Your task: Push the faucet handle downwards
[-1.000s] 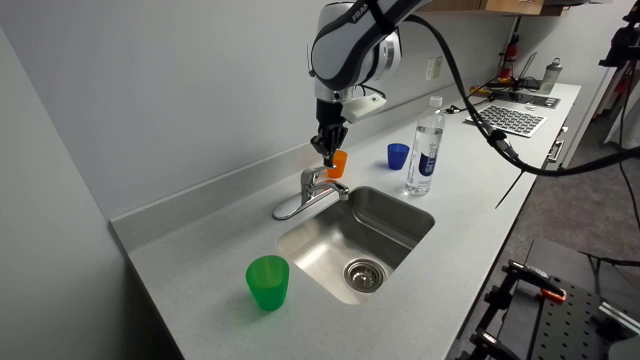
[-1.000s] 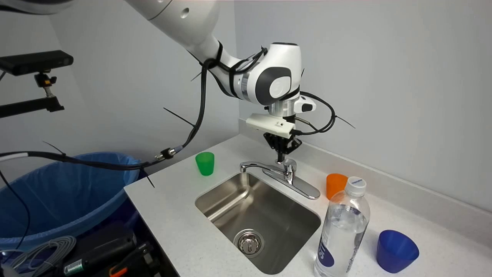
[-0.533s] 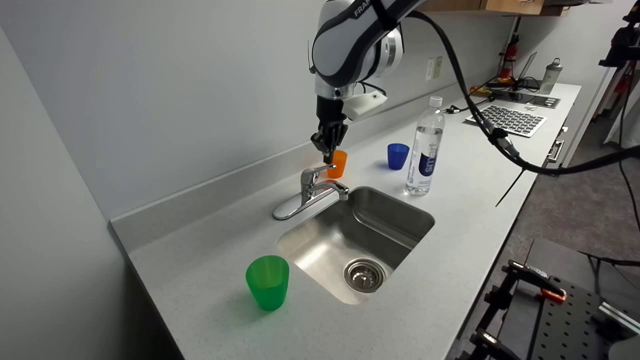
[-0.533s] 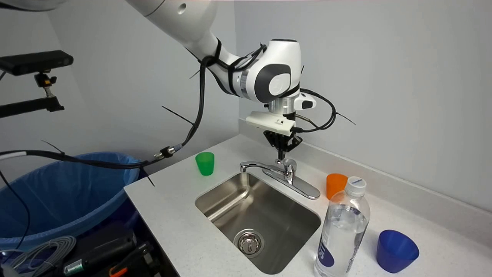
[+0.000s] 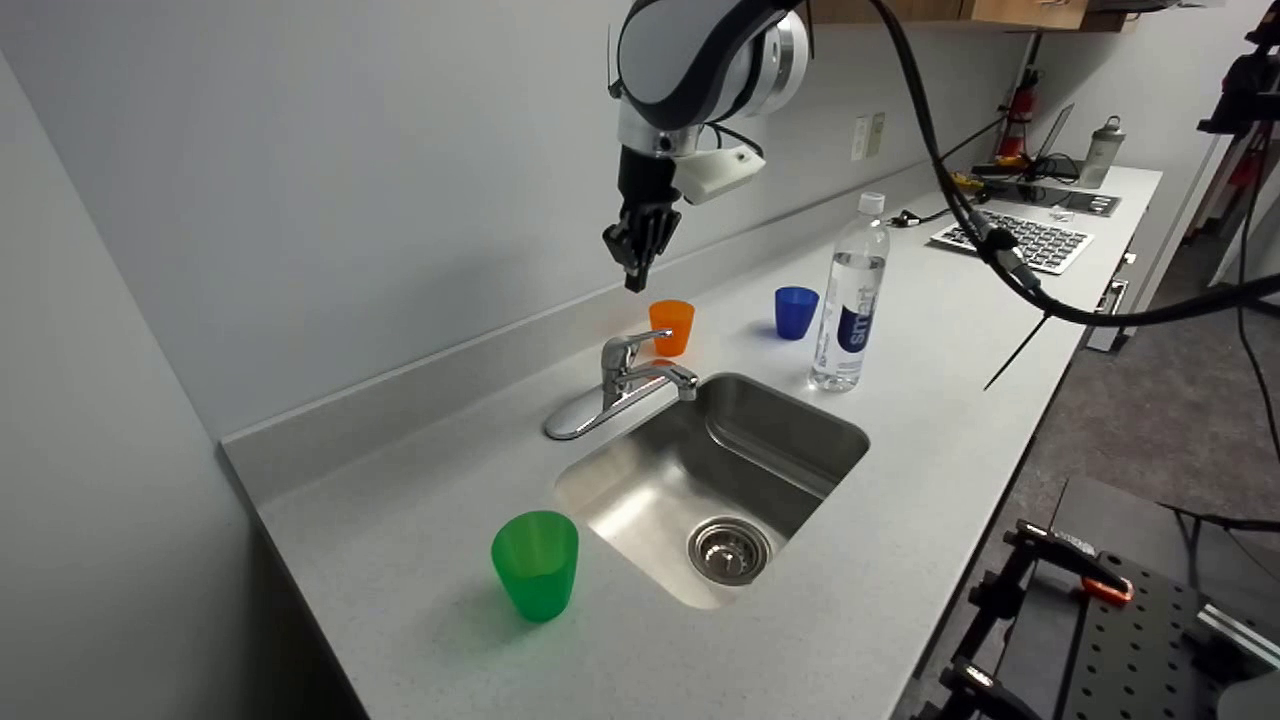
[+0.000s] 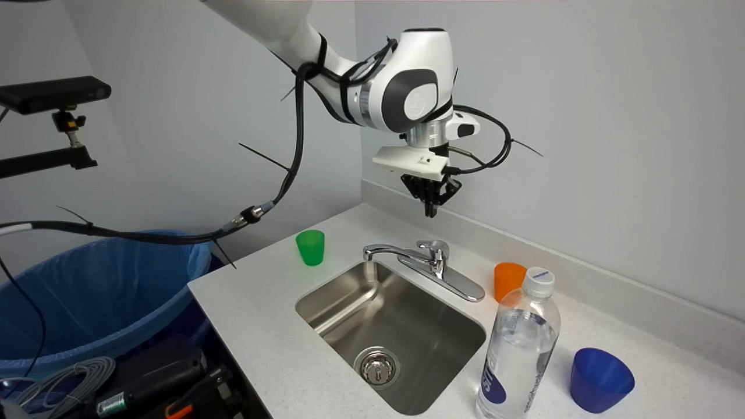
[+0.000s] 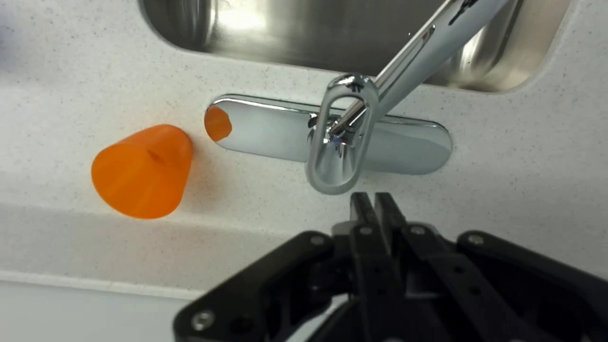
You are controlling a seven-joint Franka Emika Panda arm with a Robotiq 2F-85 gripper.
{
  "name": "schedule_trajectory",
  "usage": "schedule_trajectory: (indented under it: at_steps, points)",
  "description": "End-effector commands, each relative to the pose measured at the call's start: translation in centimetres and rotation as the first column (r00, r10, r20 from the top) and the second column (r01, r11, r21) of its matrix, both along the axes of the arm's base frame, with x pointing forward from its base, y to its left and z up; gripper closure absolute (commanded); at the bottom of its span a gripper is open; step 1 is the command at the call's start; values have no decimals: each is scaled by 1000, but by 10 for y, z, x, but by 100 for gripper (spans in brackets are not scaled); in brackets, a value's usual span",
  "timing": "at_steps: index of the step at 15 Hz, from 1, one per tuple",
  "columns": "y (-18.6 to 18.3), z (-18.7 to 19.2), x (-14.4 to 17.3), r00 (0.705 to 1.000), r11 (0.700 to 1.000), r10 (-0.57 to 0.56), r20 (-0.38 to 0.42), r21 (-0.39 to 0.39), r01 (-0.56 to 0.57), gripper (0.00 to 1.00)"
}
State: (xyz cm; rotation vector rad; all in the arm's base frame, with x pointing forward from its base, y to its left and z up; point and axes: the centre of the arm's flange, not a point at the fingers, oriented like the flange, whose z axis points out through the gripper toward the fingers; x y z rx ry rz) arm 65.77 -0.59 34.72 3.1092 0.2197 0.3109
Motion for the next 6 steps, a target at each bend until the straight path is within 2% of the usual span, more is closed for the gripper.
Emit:
schedule_trajectory:
  at_steps: [1,2,6]
  points:
    - [1,3,0,1000,1000,2,4,1,-2,84]
    - [2,4,0,1000,1000,2,6,1,-2,77]
    - [2,4,0,1000,1000,2,6,1,-2,76]
